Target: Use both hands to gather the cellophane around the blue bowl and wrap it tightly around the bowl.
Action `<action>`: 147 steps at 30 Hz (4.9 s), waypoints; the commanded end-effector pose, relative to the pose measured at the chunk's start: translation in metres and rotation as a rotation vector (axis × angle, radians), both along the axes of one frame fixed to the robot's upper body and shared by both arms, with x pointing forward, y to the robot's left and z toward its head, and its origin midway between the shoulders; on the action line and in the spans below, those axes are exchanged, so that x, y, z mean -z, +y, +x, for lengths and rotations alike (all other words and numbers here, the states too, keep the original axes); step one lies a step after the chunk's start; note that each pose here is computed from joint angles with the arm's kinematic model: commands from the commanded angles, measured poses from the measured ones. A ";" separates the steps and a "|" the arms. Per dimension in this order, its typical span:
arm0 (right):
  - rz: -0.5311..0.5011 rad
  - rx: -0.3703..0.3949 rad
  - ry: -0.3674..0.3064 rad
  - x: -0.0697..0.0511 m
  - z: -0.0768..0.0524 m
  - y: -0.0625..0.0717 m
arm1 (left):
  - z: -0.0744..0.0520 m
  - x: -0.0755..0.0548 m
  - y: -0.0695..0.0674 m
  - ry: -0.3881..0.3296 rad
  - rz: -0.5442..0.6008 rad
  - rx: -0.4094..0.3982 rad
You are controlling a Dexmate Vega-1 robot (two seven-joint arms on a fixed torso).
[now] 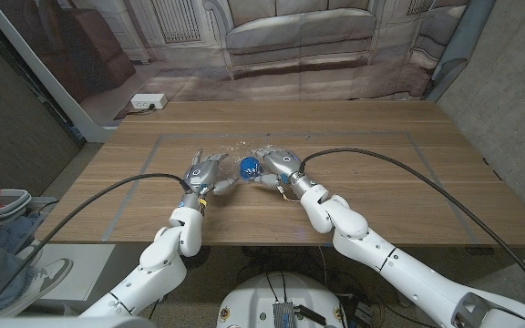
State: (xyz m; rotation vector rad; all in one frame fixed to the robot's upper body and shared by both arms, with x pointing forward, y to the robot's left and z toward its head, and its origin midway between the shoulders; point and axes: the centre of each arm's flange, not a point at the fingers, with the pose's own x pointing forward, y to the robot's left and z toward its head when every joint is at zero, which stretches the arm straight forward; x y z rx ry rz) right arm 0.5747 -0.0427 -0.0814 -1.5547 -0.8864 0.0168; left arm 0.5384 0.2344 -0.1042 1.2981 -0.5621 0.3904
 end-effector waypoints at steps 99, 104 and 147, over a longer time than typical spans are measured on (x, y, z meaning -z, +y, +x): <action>0.088 -0.010 0.173 -0.052 0.055 -0.003 | 0.054 -0.115 0.034 0.156 -0.400 0.182; 0.098 -0.009 0.170 -0.060 0.057 -0.005 | 0.063 -0.121 0.036 0.180 -0.440 0.189; 0.111 0.063 0.349 -0.137 0.097 0.027 | 0.126 -0.174 0.054 0.291 -0.565 0.131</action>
